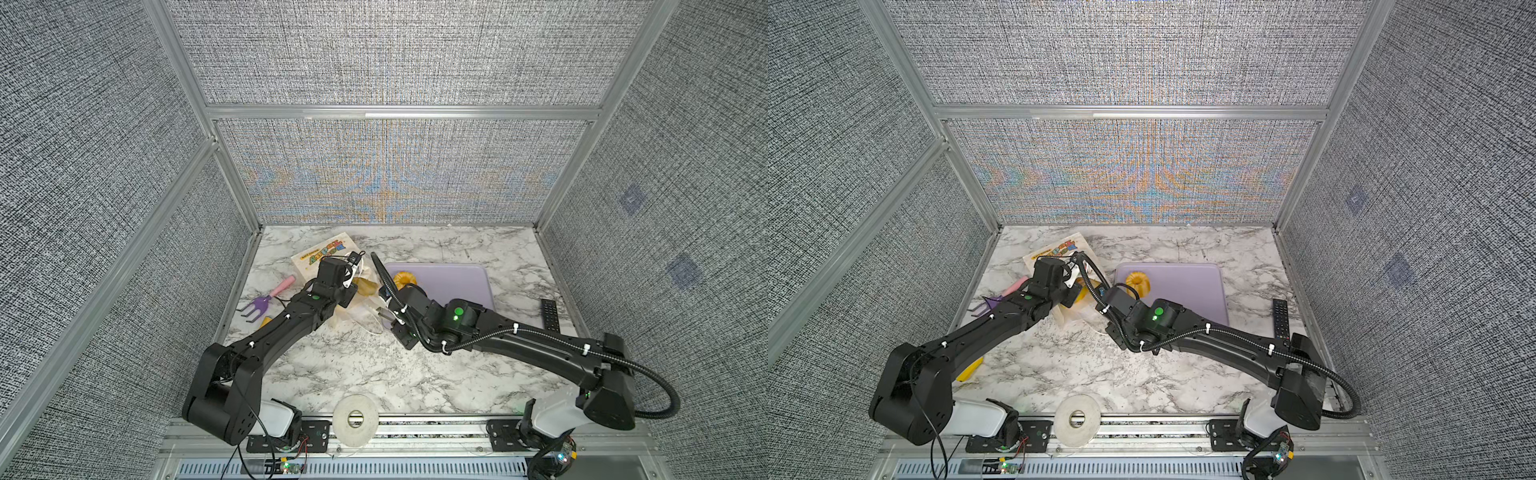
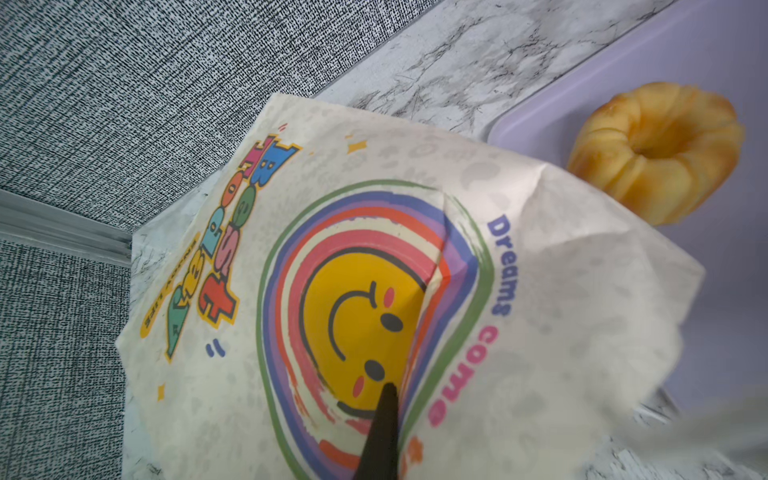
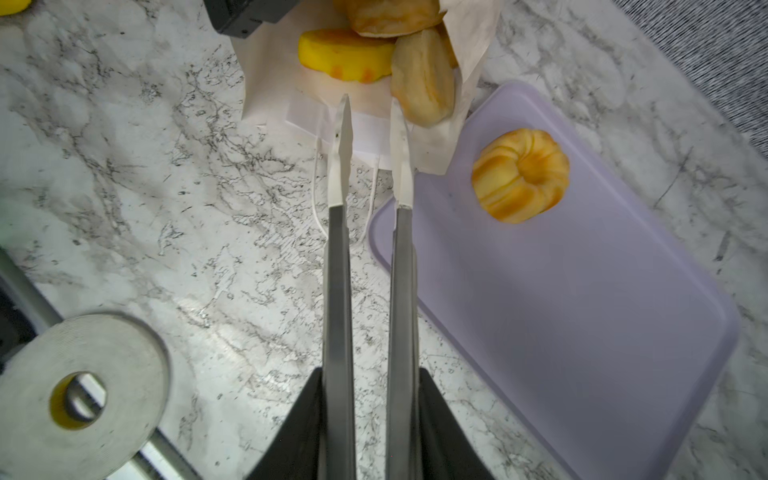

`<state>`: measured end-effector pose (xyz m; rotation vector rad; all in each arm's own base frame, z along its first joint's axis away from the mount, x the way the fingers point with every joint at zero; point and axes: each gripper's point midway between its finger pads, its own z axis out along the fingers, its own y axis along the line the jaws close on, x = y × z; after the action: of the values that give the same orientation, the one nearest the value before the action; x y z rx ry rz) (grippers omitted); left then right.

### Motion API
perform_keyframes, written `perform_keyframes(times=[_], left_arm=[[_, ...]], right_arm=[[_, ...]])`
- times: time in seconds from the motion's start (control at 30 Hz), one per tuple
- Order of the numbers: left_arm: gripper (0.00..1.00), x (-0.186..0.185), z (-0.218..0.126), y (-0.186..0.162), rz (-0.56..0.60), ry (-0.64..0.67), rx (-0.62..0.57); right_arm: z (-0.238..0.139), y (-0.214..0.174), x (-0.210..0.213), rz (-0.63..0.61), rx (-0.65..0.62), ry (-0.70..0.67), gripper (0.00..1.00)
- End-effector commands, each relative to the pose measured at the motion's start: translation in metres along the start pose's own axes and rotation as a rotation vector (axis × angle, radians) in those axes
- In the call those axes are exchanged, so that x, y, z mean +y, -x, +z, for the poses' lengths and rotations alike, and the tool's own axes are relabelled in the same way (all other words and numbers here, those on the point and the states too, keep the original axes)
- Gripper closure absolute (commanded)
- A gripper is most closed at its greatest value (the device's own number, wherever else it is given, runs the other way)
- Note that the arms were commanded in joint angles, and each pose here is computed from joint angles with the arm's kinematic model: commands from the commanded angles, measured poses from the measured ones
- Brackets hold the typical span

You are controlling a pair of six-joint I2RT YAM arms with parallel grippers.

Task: Take the fake bread out of the paper bag
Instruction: 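Reach the tongs back into the bag and pinch another bread piece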

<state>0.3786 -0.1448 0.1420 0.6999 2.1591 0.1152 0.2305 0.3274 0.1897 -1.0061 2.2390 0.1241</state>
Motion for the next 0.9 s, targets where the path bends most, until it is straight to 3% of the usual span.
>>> perform_keyframes(times=[0.0,0.4,0.87], left_arm=[[1.0,0.0,-0.001,0.0,-0.013,-0.003,0.004],[1.0,-0.001,0.0,0.001,-0.014,-0.008,0.006],[1.0,-0.001,-0.001,0.001,-0.015,-0.009,0.004]], right_arm=[[0.005,0.017,-0.012,-0.053,-0.09,-0.088,0.66],[0.024,0.024,-0.014,-0.138,-0.072,-0.193,0.64],[0.054,0.021,-0.017,-0.196,0.034,-0.295,0.59]])
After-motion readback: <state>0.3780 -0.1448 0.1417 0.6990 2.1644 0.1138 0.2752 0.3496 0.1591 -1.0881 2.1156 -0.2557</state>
